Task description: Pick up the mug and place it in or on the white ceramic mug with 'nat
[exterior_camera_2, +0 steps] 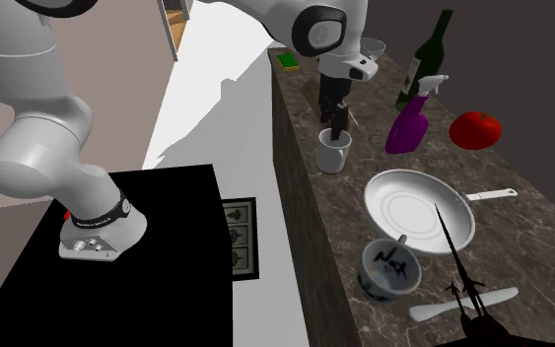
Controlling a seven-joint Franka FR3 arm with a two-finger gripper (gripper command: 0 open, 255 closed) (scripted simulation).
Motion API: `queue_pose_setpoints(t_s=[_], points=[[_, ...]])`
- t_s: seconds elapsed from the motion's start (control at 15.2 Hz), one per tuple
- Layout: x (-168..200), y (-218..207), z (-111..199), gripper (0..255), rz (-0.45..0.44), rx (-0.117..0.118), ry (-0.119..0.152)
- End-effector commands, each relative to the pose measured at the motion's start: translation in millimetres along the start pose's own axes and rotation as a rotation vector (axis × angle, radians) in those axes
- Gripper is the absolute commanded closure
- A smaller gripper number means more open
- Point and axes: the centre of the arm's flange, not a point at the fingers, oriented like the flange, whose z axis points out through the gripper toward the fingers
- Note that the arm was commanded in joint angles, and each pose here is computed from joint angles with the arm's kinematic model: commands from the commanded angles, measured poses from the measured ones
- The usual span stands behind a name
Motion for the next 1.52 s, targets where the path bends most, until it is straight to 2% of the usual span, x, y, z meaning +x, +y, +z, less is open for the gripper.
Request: queue_pose_setpoints(t_s=[0.0, 0.26, 0.73, 0.79, 1.45], points=[[1, -1, 10, 0, 0.0, 0.0, 0.0], [1, -1, 29, 0, 0.0, 0.0, 0.0], [1, -1, 29, 0, 0.0, 0.0, 0.0], [1, -1, 29, 255, 0.0, 0.0, 0.0], [1, 0, 24, 255, 0.0, 0.0, 0.0]])
